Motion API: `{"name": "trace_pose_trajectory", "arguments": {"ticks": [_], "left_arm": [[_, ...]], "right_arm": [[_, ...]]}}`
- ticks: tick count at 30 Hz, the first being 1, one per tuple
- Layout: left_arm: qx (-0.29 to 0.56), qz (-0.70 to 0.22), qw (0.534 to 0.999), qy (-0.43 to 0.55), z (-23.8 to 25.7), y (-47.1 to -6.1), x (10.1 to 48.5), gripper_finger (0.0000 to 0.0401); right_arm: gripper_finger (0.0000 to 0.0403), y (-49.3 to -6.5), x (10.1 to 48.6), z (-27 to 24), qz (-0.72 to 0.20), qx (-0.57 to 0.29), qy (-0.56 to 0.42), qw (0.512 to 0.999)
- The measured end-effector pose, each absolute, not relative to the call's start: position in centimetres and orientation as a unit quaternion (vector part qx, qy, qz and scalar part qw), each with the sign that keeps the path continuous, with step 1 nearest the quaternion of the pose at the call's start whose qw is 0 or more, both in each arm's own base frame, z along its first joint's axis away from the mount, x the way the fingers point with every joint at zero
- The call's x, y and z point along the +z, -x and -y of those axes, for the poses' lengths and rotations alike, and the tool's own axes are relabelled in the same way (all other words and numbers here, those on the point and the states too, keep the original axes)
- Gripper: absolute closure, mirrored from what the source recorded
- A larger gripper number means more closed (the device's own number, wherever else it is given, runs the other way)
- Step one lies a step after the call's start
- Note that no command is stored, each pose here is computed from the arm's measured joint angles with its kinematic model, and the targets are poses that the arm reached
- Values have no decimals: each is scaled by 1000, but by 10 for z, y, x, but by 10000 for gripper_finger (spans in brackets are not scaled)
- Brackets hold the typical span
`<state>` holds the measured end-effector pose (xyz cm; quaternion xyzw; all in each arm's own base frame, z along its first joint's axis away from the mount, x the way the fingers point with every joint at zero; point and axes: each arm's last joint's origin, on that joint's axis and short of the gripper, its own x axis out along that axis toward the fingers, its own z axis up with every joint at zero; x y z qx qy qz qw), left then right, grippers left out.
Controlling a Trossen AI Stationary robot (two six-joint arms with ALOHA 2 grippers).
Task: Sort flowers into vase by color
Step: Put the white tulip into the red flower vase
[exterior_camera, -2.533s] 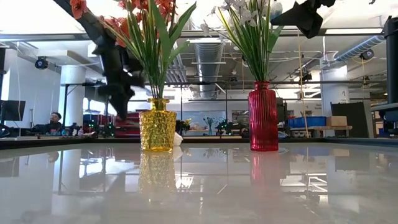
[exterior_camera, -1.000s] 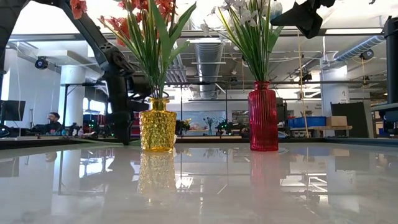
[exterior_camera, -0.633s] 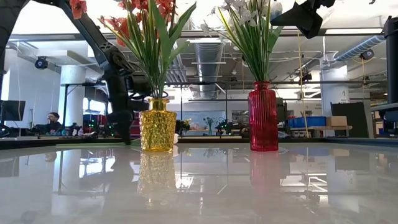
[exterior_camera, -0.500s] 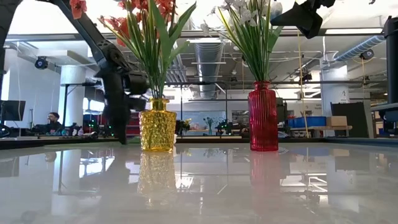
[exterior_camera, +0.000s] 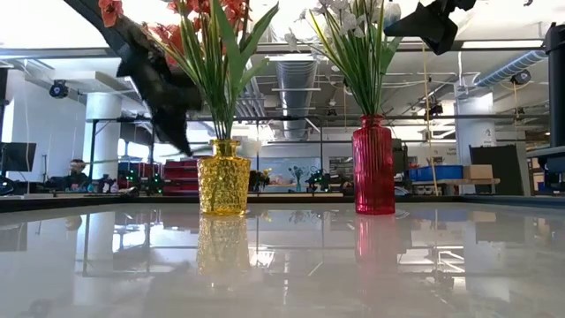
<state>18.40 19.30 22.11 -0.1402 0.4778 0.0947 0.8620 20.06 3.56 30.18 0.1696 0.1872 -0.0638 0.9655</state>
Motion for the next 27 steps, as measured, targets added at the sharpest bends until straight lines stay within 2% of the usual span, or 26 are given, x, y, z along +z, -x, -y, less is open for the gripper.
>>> {"name": "trace_pose_trajectory", "arguments": {"ticks": [6, 10, 18, 22, 27], "left_arm": [[163, -382, 904, 98, -193, -172, 267, 401], [225, -331, 915, 52, -188, -160, 308, 401], [264, -209, 941, -22, -164, -142, 385, 401], [229, -147, 961, -51, -144, -137, 415, 401], [99, -49, 994, -24, -109, -143, 434, 401]], "right_arm": [[145, -201, 302, -36, -187, -64, -169, 966], [145, -200, 302, -36, -187, -64, -174, 965], [145, -199, 304, -35, -180, -64, -179, 965], [145, -199, 304, -35, -178, -65, -197, 962], [145, -199, 304, -39, -196, -7, -211, 958]]}}
